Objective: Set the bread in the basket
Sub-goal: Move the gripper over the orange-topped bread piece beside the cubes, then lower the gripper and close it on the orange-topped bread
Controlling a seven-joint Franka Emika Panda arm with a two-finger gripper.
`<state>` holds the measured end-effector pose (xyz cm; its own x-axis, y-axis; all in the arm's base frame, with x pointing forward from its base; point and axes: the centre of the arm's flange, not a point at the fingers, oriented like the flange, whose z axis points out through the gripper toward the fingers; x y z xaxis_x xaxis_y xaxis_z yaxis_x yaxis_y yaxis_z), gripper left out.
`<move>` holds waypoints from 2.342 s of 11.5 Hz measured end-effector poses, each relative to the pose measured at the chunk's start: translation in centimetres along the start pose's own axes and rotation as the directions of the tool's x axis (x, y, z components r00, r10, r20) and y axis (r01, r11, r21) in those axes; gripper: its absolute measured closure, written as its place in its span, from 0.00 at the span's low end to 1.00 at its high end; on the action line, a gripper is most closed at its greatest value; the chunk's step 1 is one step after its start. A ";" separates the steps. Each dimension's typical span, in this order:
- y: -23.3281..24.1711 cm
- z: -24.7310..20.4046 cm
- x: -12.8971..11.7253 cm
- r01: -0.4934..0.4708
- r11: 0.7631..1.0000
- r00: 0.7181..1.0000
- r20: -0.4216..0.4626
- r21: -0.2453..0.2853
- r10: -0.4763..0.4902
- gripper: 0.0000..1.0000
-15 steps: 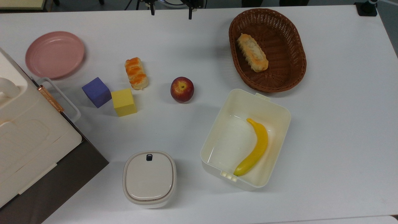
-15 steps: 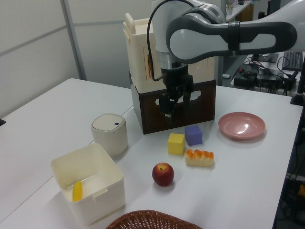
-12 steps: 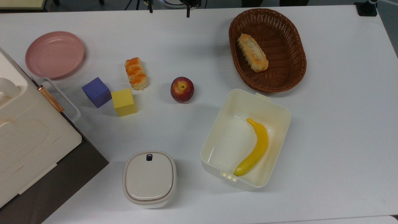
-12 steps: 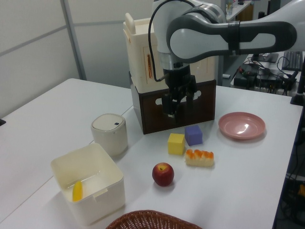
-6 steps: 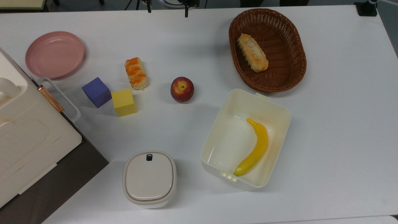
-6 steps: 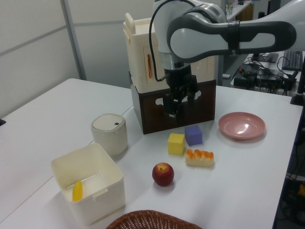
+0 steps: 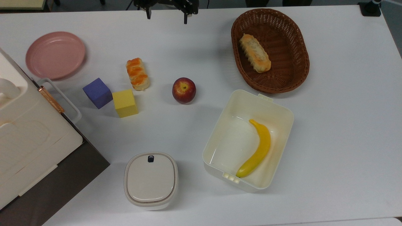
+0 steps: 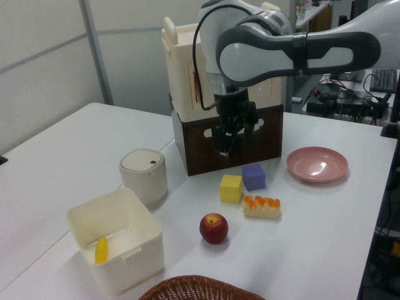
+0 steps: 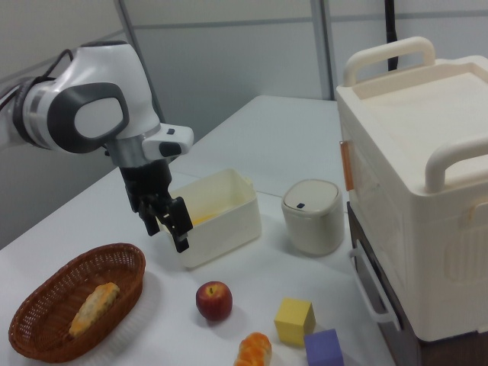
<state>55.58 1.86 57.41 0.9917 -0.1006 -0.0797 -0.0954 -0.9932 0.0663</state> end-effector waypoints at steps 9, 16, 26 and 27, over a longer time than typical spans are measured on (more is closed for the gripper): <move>7.1 6.5 3.9 0.033 0.999 0.997 0.074 0.014 -0.034 0.00; 12.0 13.4 5.5 0.082 0.997 0.987 0.140 0.002 -0.082 0.00; 11.7 28.2 5.9 0.217 0.976 0.932 0.304 -0.036 -0.196 0.06; 11.6 28.3 6.0 0.219 0.975 0.932 0.303 -0.035 -0.199 0.07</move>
<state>57.99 -11.94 29.52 0.9171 0.0861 -0.3893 0.1275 -0.9885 0.0818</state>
